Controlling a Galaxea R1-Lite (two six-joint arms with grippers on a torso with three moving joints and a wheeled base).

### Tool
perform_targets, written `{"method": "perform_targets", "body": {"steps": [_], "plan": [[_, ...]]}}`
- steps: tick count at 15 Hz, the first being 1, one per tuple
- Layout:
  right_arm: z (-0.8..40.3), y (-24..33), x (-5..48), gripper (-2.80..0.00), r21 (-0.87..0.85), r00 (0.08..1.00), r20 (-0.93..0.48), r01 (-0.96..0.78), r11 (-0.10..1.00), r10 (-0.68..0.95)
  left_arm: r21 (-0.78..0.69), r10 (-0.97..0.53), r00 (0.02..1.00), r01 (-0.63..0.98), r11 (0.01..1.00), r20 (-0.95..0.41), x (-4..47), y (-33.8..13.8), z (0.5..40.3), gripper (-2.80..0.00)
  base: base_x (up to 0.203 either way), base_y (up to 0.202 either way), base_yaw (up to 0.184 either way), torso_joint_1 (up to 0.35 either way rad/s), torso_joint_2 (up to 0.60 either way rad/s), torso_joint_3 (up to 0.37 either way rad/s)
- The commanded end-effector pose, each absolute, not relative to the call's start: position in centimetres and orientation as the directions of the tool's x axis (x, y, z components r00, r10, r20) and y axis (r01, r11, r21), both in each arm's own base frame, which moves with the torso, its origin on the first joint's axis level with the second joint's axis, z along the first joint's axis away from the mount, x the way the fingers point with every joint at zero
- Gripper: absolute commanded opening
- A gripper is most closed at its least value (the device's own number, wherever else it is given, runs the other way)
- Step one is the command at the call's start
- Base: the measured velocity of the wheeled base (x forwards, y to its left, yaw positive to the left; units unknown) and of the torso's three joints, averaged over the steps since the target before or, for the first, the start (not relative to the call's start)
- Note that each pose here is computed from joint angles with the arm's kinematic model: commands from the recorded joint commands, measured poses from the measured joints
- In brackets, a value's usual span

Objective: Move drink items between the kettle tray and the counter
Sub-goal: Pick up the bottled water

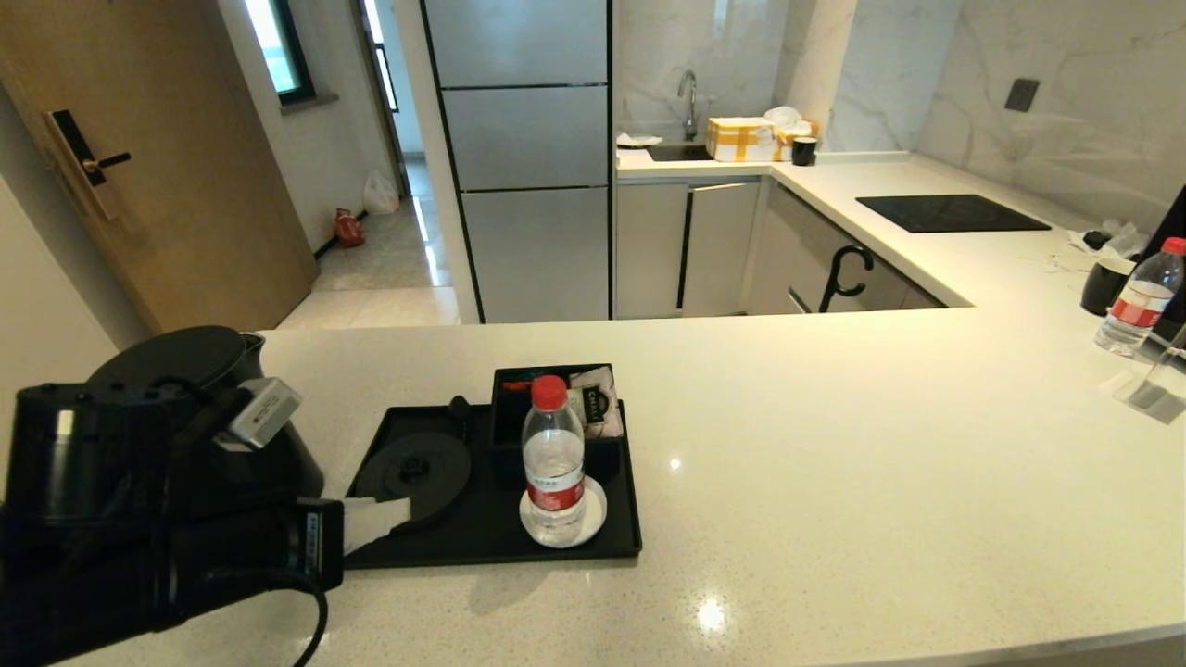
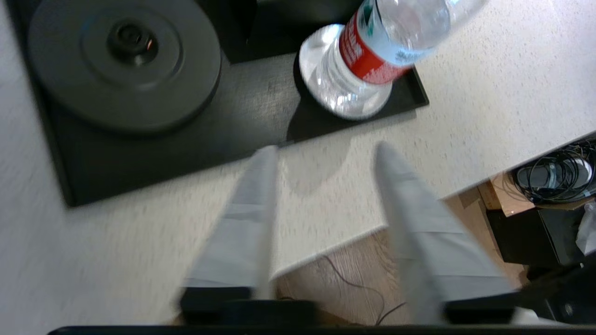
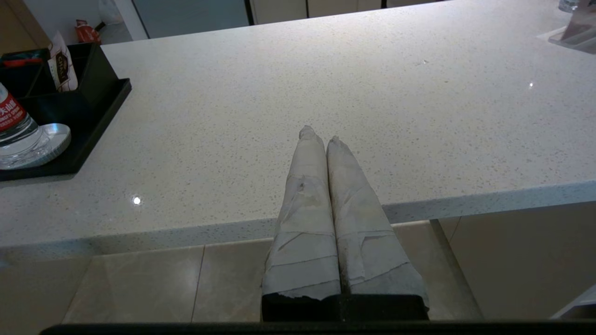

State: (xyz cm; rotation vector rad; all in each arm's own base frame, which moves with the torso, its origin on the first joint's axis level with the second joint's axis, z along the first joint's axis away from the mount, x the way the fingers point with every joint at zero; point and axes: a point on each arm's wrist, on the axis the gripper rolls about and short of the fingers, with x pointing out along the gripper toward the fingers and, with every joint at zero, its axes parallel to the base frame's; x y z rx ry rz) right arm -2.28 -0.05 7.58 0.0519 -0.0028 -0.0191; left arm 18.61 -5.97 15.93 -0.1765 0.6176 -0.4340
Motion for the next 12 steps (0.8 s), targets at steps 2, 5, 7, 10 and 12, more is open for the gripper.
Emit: {"method": "perform_targets", "body": {"steps": [2, 5, 7, 10, 12], "plan": [[7.6, 0.0, -2.3, -2.8, 0.052, 1.0, 0.002, 0.02, 0.998, -0.02, -0.292, -0.451, 0.717, 0.345, 0.892, -0.532, 21.2, -6.9, 14.3, 0.0, 0.0, 0.0, 0.0, 0.0, 0.0, 0.0], [7.6, 0.0, -2.3, -2.8, 0.052, 1.0, 0.002, 0.02, 0.998, -0.02, -0.29, -0.473, 0.716, 0.374, 0.881, -0.514, 22.2, -7.7, 13.6, 0.0, 0.0, 0.0, 0.0, 0.0, 0.0, 0.0], [7.6, 0.0, -2.3, -2.8, 0.052, 1.0, 0.002, 0.02, 0.998, -0.02, -0.289, -0.477, 0.717, 0.38, 0.879, -0.508, 22.3, -7.9, 13.6, 0.0, 0.0, 0.0, 0.0, 0.0, 0.0, 0.0], [7.6, 0.0, -2.3, -2.8, 0.052, 1.0, 0.002, 0.02, 0.998, -0.02, -0.275, -0.512, 0.737, 0.432, 0.859, -0.441, 23.7, -9.2, 13.4, 0.0, 0.0, 0.0, 0.0, 0.0, 0.0, 0.0], [7.6, 0.0, -2.3, -2.8, 0.052, 1.0, 0.002, 0.02, 0.998, -0.02, -0.246, -0.547, 0.737, 0.489, 0.837, -0.396, 24.2, -10.4, 13.3, 0.0, 0.0, 0.0, 0.0, 0.0, 0.0, 0.0]]}}
